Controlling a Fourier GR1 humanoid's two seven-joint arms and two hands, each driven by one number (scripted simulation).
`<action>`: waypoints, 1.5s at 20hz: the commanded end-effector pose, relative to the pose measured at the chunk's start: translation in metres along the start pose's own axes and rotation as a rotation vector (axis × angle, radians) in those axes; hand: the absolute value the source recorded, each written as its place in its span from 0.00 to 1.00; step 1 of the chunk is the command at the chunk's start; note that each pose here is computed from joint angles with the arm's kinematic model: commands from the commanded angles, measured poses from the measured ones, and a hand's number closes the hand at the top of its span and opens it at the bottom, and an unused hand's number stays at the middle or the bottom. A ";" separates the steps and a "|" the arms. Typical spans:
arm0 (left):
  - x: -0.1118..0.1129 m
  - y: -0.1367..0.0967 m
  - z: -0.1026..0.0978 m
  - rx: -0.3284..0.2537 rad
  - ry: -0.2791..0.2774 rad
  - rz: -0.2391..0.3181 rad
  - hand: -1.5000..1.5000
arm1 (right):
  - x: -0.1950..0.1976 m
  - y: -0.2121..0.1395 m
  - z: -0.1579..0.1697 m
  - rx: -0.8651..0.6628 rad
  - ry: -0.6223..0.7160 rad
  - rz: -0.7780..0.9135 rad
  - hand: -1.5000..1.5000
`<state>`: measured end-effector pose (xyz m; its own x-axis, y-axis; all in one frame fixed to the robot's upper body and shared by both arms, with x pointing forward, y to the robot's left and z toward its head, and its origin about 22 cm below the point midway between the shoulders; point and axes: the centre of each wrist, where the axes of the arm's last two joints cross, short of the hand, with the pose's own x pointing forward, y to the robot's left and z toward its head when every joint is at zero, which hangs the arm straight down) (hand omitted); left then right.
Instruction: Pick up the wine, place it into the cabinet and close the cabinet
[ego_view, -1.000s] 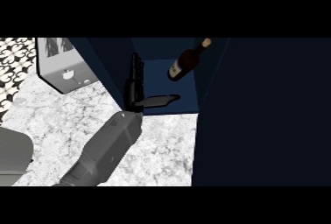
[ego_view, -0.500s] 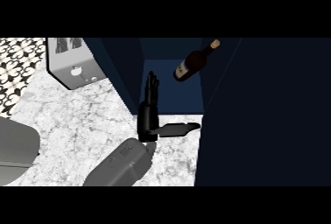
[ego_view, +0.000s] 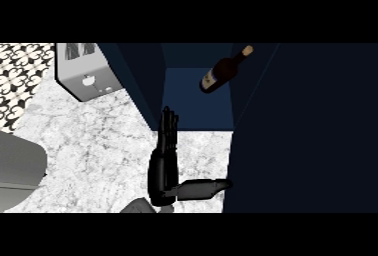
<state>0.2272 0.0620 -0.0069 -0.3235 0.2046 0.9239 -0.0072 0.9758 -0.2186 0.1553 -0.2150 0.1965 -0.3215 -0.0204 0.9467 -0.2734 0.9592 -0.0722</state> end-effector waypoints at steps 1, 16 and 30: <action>0.031 -0.003 0.021 0.043 -0.017 -0.014 0.00 | 0.014 0.005 -0.004 0.006 -0.039 -0.013 0.00; 0.091 0.054 0.062 -0.084 -0.007 0.047 0.00 | 0.016 0.004 0.012 0.193 0.046 -0.043 1.00; 0.116 0.130 0.065 -0.074 -0.040 0.036 0.00 | 0.000 0.025 0.024 0.339 0.164 -0.174 1.00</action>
<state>0.1256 0.1888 0.0525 -0.3529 0.2394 0.9045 0.0892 0.9709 -0.2222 0.1495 -0.1950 0.1739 -0.1450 -0.0097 0.9894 -0.5034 0.8616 -0.0654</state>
